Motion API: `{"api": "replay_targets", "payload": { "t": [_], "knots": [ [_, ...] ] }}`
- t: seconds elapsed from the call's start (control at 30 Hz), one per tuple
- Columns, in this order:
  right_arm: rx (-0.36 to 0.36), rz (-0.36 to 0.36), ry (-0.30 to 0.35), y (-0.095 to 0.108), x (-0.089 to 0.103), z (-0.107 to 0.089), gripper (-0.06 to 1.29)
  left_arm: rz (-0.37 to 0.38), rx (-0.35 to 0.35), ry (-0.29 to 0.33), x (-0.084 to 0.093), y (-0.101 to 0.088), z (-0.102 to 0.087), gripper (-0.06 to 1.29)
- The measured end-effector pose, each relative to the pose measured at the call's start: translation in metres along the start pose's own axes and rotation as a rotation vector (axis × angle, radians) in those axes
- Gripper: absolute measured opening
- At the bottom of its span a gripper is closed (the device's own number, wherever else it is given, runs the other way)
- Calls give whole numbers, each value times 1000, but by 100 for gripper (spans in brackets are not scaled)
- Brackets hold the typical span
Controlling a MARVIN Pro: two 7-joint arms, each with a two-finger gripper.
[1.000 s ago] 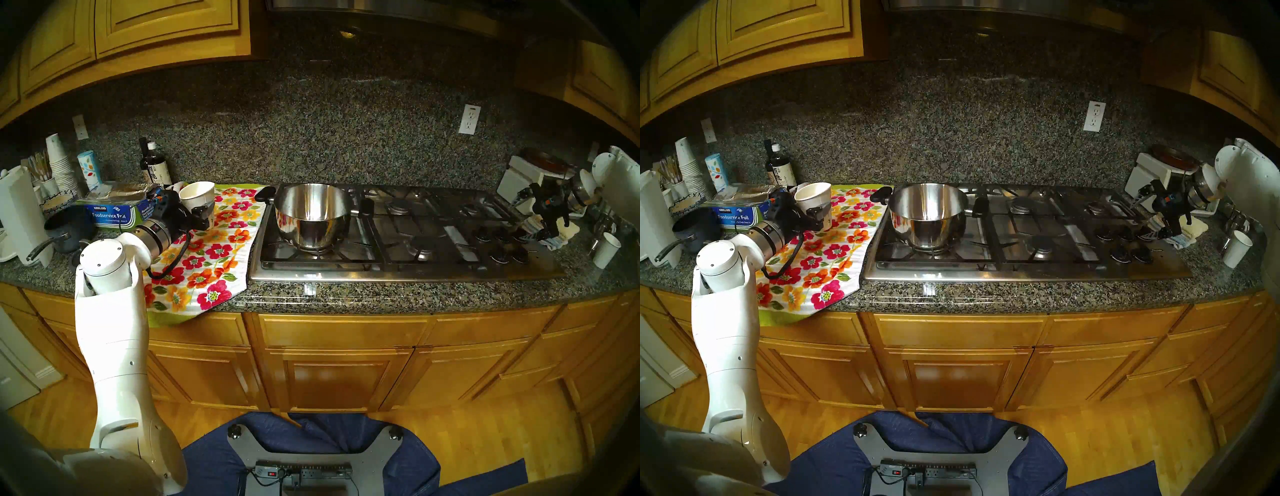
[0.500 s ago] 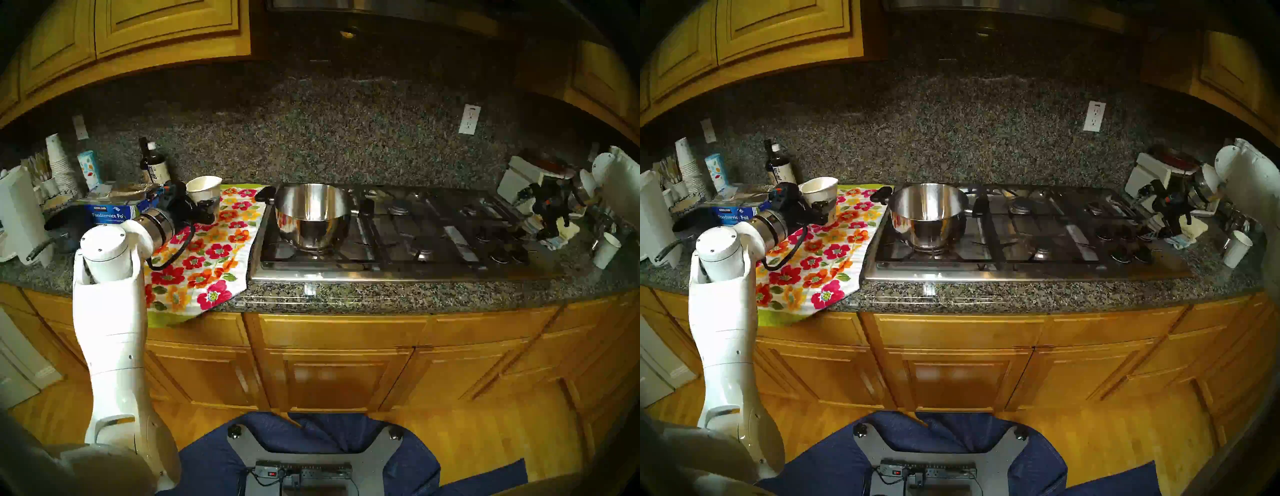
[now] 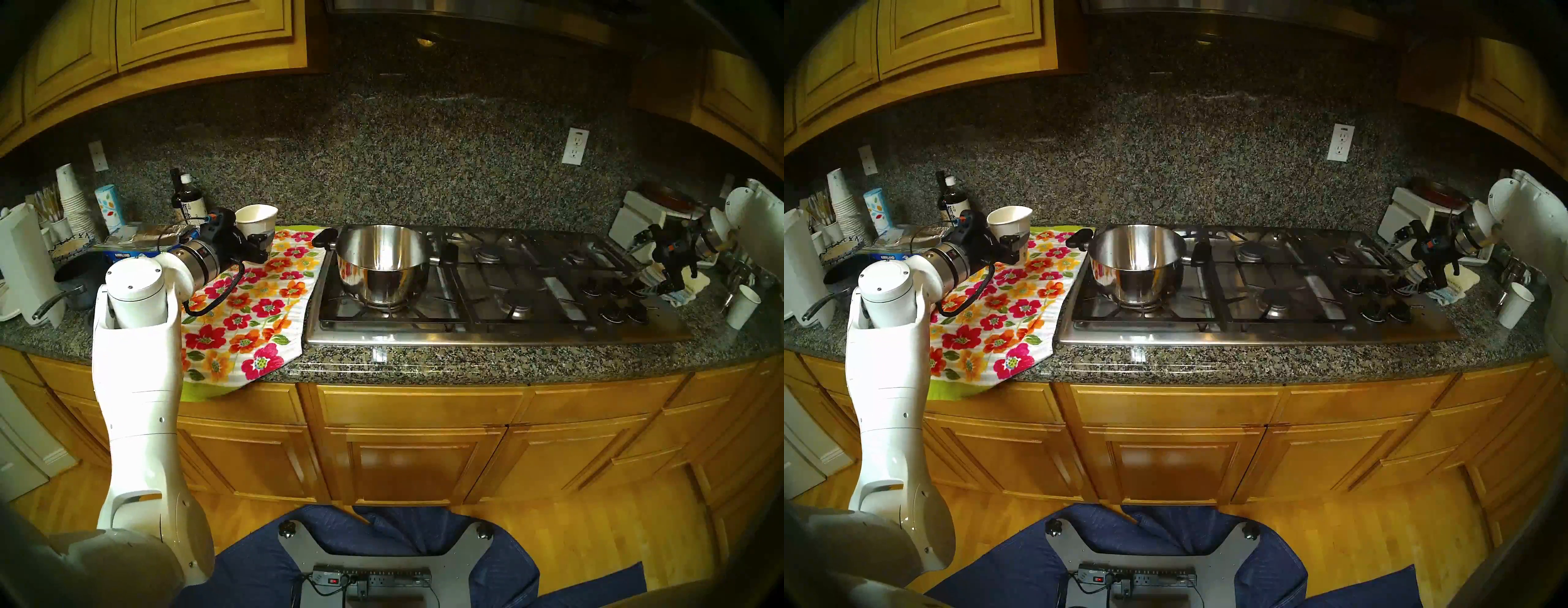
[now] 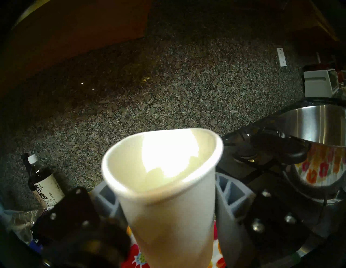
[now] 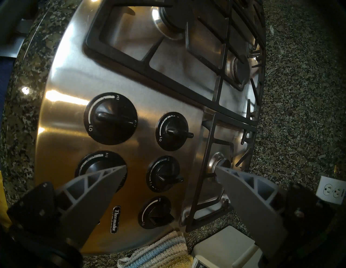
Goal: Pick up the water cup, pour water into the pot, turn on the stove
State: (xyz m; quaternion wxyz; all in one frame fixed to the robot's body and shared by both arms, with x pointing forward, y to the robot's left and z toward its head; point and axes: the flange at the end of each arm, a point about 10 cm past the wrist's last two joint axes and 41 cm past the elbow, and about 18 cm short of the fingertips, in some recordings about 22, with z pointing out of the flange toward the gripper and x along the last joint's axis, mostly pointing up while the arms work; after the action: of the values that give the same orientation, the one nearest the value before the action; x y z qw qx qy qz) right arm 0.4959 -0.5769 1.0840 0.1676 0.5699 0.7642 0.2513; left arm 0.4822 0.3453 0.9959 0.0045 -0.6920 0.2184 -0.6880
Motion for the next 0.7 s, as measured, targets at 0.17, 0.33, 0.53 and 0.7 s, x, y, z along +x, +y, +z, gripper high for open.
{"api": "replay_targets", "payload": {
  "t": [0.17,0.33,0.53,0.7],
  "knots": [
    [0,0,0,0,0,0,123,21,-10,6,9,0,7,68],
    [0,0,0,0,0,0,123,43,-24,14,19,3,16,68],
    [0,0,0,0,0,0,123,69,-49,19,30,10,27,68],
    [0,0,0,0,0,0,124,94,-72,25,40,17,36,68]
  ]
}}
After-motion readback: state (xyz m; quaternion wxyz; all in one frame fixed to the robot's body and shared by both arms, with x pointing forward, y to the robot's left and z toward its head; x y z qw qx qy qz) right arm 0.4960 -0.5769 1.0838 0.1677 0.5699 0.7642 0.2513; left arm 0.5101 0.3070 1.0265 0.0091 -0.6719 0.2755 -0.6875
